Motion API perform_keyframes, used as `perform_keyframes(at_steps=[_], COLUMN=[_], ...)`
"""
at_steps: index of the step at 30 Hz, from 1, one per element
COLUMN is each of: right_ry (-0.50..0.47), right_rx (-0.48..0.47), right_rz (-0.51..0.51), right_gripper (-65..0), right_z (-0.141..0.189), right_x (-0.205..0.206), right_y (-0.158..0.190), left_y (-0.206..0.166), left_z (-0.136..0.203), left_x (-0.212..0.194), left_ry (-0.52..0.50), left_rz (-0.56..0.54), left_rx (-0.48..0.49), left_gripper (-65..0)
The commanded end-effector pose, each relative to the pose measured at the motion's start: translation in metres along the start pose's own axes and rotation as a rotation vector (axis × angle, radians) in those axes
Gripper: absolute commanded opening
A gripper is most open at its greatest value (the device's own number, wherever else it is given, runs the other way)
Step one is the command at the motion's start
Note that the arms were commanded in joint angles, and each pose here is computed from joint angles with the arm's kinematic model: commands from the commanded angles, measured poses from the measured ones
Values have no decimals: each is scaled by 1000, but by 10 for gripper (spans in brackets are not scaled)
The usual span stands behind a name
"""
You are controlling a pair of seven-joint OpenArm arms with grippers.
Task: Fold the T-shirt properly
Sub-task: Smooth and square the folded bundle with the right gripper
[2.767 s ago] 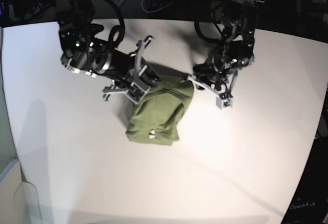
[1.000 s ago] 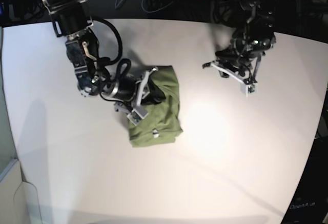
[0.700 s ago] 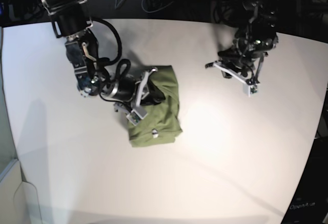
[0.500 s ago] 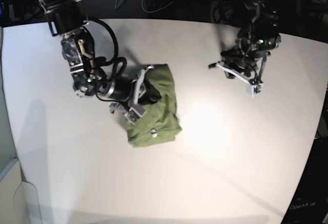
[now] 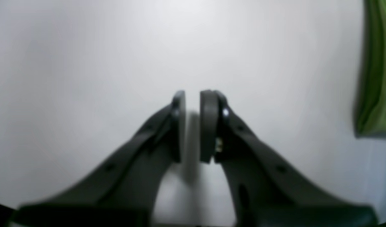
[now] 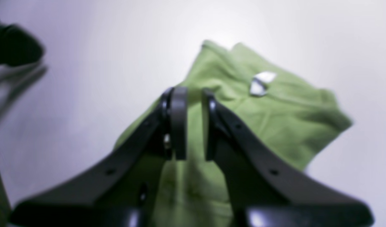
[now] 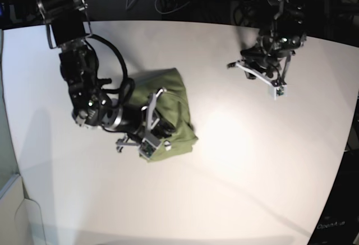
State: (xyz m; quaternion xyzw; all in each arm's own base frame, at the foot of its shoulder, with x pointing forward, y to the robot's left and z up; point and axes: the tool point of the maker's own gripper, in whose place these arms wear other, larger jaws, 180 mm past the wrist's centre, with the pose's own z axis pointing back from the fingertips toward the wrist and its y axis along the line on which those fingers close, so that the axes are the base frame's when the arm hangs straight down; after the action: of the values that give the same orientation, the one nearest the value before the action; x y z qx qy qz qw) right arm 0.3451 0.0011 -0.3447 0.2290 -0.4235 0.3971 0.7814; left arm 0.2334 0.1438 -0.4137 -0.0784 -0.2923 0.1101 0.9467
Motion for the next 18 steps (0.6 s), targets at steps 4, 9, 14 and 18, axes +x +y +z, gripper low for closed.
perform_keyframes(at_steps=[4,9,14,18], right_ry=[-51,-68,-42,-54], right_rx=[-21,-41,-68,-64], right_rz=[7,-13,-69,-127], right_gripper=[-583,-583,-583,-583], right_z=[-3,-7,-8,-14], right_x=[24,29,9,-7], right_y=[-28,-51,-76,-78], left_y=[0,1,1,1], left_z=[11,13,13,13], left_x=[14,12,10,11], left_ry=[-56,-54,-49,-51], left_rz=[-26,-30,-30,-30], left_rx=[-8,-7,-5,-6], left_gripper=[-572,-572,-572,-572])
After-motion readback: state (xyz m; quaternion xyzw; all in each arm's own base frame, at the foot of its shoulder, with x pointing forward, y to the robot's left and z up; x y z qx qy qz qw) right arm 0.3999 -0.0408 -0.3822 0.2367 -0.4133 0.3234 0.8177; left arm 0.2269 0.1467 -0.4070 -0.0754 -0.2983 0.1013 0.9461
